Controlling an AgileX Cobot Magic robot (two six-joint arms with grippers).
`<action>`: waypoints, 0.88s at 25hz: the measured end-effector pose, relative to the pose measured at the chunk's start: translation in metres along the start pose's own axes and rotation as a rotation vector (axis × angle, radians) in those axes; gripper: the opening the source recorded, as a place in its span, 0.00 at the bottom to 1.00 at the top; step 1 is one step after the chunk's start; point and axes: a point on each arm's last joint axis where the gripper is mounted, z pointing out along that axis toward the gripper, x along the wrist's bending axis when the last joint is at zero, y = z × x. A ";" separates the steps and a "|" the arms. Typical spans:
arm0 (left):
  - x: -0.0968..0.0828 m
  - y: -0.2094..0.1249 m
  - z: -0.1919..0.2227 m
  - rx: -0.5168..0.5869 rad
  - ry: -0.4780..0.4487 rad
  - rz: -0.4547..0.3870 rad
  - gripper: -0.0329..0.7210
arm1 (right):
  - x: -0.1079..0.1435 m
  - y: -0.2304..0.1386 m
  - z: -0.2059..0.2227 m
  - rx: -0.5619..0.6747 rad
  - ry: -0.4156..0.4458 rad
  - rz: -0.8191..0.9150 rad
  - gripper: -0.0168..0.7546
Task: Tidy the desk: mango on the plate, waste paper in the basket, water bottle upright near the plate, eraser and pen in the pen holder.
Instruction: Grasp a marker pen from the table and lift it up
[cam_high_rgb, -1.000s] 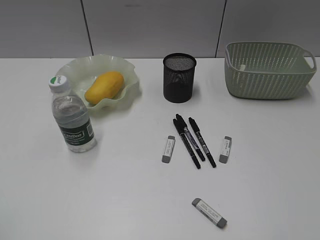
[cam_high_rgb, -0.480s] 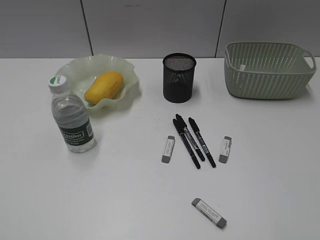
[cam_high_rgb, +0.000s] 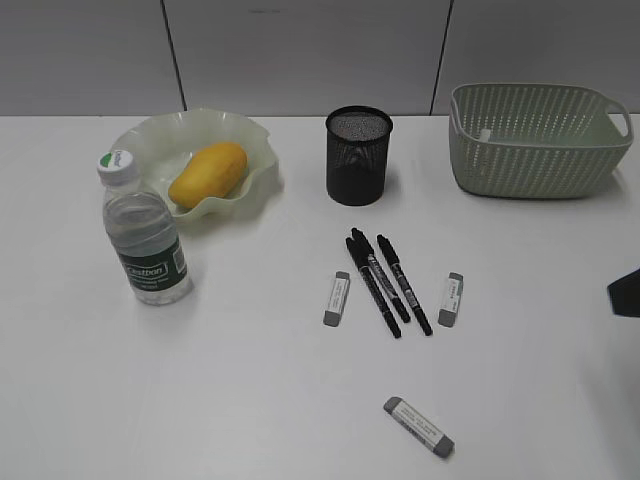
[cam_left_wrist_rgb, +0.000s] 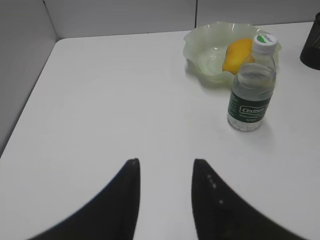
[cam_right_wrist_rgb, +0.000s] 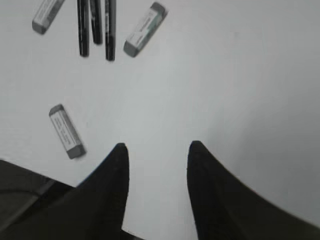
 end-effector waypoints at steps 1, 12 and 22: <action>0.000 0.000 0.000 0.000 0.000 0.000 0.38 | 0.002 0.003 0.010 0.043 0.017 -0.016 0.44; 0.000 0.000 0.000 0.000 -0.002 0.000 0.37 | 0.058 0.044 0.110 0.088 0.070 -0.185 0.44; 0.000 0.000 0.000 0.000 -0.002 0.000 0.36 | 0.064 0.116 0.206 0.273 -0.018 -0.151 0.44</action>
